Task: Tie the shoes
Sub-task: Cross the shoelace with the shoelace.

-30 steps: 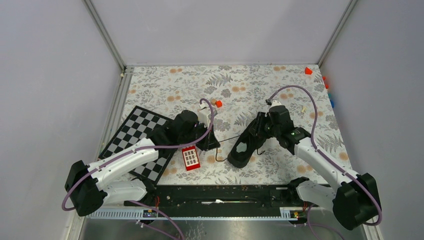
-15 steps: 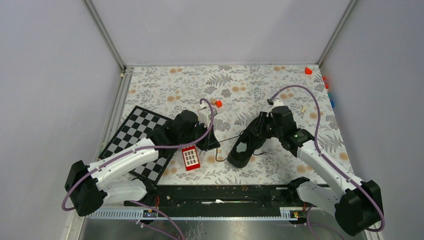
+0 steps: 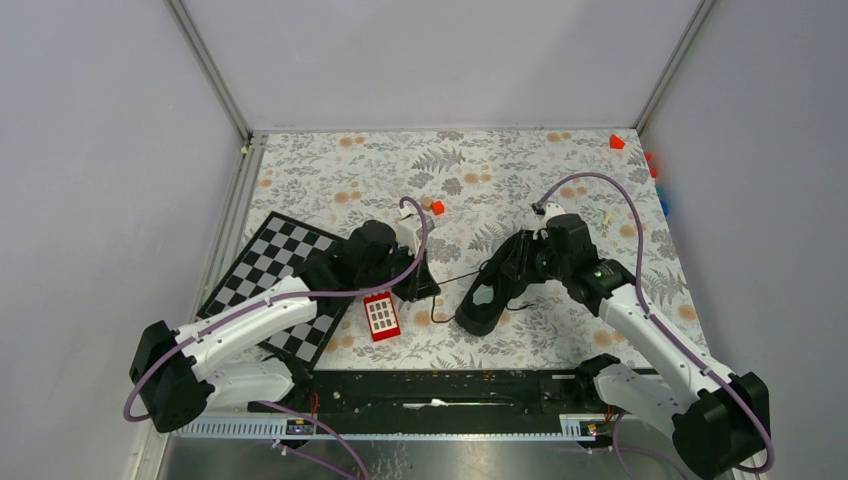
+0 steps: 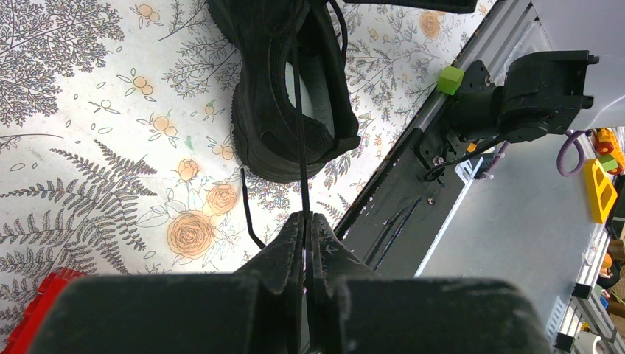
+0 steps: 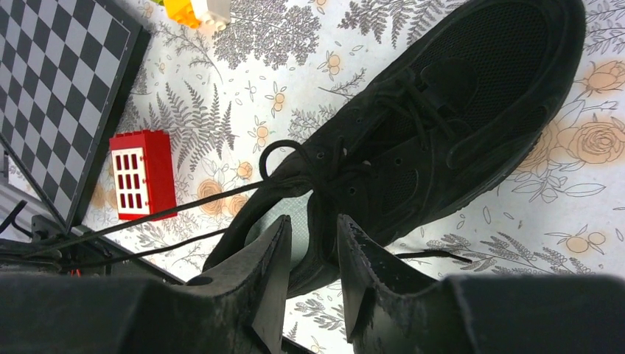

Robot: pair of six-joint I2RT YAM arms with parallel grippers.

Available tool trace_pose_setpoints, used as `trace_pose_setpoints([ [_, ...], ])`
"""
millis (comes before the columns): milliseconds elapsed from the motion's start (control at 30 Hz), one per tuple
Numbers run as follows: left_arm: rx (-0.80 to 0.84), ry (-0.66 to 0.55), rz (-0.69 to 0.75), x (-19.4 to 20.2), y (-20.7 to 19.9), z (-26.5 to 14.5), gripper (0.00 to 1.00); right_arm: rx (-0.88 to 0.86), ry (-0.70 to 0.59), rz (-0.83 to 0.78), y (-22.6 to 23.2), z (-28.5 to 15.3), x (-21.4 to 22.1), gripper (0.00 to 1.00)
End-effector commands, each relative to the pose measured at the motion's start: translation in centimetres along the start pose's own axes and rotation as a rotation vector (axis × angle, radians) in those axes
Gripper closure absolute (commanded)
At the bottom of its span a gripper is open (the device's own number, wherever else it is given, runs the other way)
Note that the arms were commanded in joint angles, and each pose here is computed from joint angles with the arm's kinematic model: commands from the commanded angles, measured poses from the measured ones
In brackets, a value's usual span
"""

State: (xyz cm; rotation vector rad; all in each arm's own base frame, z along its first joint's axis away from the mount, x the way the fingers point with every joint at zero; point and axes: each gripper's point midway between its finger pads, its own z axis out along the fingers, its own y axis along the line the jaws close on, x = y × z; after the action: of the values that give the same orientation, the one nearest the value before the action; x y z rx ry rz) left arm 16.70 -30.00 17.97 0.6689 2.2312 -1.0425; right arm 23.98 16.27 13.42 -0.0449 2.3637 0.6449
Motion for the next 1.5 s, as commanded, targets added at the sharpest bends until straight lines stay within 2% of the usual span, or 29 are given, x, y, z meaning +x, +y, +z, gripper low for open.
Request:
trace_pose_setpoints([
  [0,0.028,-0.043,0.032,-1.5,-0.9,-0.2,1.00,-0.045,0.022,-0.006,0.8,-0.4,0.1,0.63],
  [600,0.031,-0.038,0.033,-1.4,-1.0,-0.1,1.00,-0.037,0.083,0.020,0.1,1.4,1.9,0.73],
  [900,0.028,-0.039,0.035,-1.3,-0.9,-0.2,1.00,-0.070,0.070,0.027,0.8,1.1,1.4,1.00],
  [1467,0.027,-0.047,0.037,-1.2,-0.8,-0.4,1.00,-0.078,0.025,0.033,1.8,0.9,-0.8,1.00],
])
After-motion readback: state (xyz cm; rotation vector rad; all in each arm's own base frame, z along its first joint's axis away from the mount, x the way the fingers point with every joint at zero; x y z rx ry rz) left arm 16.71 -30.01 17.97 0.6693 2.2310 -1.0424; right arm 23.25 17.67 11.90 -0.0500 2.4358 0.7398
